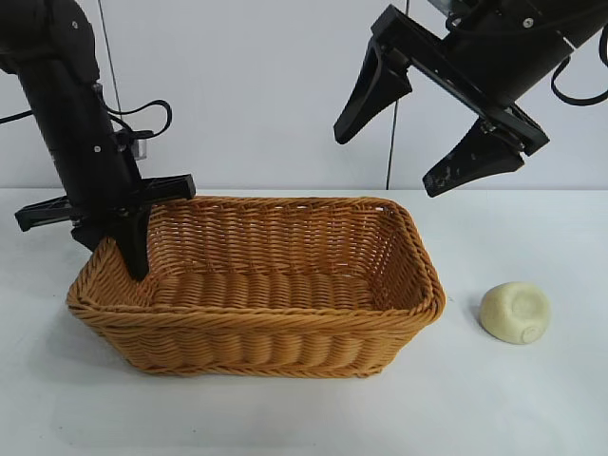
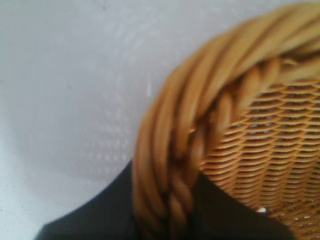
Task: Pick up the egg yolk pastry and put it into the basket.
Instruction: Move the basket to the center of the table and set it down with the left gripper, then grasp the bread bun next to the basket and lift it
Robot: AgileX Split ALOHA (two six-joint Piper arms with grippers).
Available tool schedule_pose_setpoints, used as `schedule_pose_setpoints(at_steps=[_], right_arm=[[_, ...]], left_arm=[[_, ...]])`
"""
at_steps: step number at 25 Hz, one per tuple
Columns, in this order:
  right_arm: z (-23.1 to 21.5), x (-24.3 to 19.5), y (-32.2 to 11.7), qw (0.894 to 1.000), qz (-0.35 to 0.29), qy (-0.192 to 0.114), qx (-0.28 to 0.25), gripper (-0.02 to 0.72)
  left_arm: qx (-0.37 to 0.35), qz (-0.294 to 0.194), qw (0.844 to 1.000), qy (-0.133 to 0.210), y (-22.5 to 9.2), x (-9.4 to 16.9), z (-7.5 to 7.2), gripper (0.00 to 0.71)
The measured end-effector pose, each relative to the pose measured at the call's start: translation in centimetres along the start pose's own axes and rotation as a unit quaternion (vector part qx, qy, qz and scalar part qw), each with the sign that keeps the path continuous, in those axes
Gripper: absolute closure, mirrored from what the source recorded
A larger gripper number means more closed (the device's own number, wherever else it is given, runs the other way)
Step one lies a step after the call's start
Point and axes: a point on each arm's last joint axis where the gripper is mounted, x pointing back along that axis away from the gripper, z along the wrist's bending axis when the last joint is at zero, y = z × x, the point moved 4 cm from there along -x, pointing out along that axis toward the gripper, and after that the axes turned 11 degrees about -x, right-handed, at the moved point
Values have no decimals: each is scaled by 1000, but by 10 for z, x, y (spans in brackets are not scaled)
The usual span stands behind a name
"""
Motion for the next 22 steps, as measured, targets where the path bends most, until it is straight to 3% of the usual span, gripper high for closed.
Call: schedule_pose_setpoints(at_steps=[3, 6, 9, 13, 17, 22], right_arm=[[0, 0, 0, 1000, 0, 0, 0, 6], [0, 0, 0, 1000, 0, 0, 0, 6], [0, 0, 0, 1000, 0, 0, 0, 6], [0, 0, 0, 1000, 1, 0, 0, 6], [0, 0, 0, 1000, 2, 0, 0, 6], [0, 0, 0, 1000, 2, 0, 0, 6]], left_arm=[[0, 4, 1000, -1, -1, 0, 0, 180], [-1, 9, 1000, -2, -1, 4, -2, 58], [-6, 6, 1000, -5, -2, 18, -6, 27], [-29, -32, 999, -6, 2, 61, -17, 18], [-61, -69, 995, 31, 6, 101, -17, 15], [-71, -92, 990, 78, 14, 122, -3, 16]])
